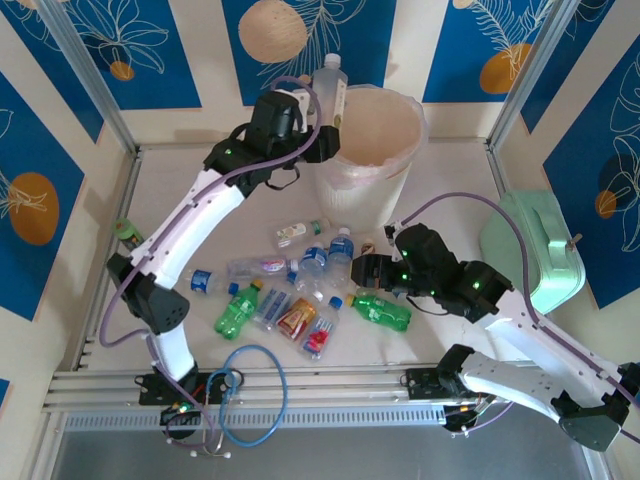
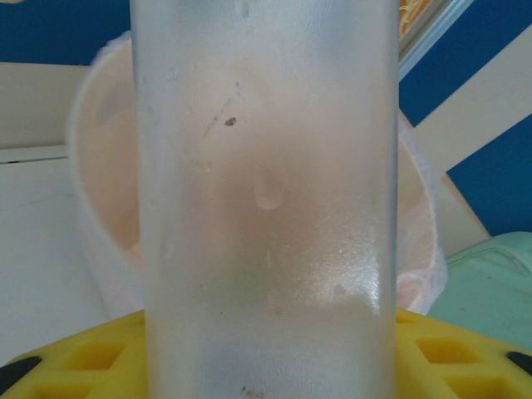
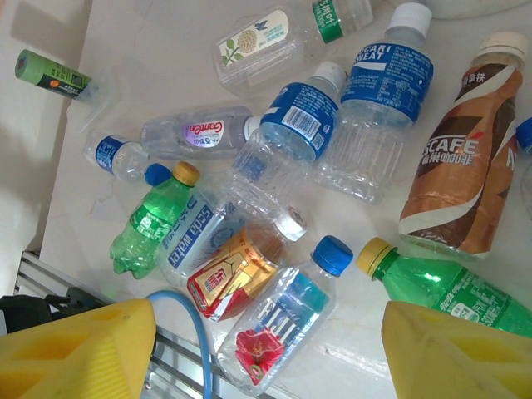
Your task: Put the plastic bottles in the bin
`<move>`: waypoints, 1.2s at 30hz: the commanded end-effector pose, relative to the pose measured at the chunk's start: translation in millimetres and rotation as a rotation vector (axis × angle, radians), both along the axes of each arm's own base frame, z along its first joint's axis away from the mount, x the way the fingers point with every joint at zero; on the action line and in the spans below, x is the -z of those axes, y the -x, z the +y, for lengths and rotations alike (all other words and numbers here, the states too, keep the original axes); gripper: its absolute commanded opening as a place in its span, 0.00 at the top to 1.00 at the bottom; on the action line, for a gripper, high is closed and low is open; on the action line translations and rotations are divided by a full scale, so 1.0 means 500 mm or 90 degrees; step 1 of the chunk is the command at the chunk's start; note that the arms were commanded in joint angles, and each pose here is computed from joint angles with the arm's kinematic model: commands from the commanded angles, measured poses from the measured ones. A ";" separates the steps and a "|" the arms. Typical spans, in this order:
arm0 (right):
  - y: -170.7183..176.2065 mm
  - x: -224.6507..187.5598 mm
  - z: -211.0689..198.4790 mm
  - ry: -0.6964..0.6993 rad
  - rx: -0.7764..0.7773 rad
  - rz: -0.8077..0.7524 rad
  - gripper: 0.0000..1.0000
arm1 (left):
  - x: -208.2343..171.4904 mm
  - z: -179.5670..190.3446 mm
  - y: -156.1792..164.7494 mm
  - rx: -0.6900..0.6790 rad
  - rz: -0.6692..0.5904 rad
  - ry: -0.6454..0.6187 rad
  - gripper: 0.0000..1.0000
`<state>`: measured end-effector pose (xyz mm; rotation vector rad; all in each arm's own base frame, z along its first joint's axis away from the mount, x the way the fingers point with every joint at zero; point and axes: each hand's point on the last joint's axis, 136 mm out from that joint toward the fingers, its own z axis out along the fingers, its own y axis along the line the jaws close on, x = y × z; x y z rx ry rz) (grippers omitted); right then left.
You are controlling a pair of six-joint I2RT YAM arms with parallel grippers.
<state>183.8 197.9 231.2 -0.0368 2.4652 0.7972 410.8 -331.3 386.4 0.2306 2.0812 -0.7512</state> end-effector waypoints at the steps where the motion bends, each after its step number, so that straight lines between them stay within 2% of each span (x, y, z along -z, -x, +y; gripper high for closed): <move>1: 0.012 0.003 0.002 -0.015 -0.002 0.015 0.27 | -0.062 -0.042 0.003 0.041 -0.029 0.065 0.47; 12: 0.018 0.010 -0.001 -0.023 0.002 0.019 0.27 | -0.035 -0.094 -0.036 0.061 -0.003 0.085 0.46; 24: 0.028 0.017 -0.022 -0.020 0.019 0.017 0.27 | 0.009 -0.113 -0.064 0.049 0.020 0.078 0.29; 31: 0.026 0.017 -0.019 -0.021 0.016 0.015 0.26 | -0.028 -0.099 -0.056 0.042 0.001 0.088 0.24; 36: 0.024 0.007 -0.012 -0.017 -0.002 0.010 0.26 | -0.096 -0.015 -0.035 0.000 -0.030 0.075 0.16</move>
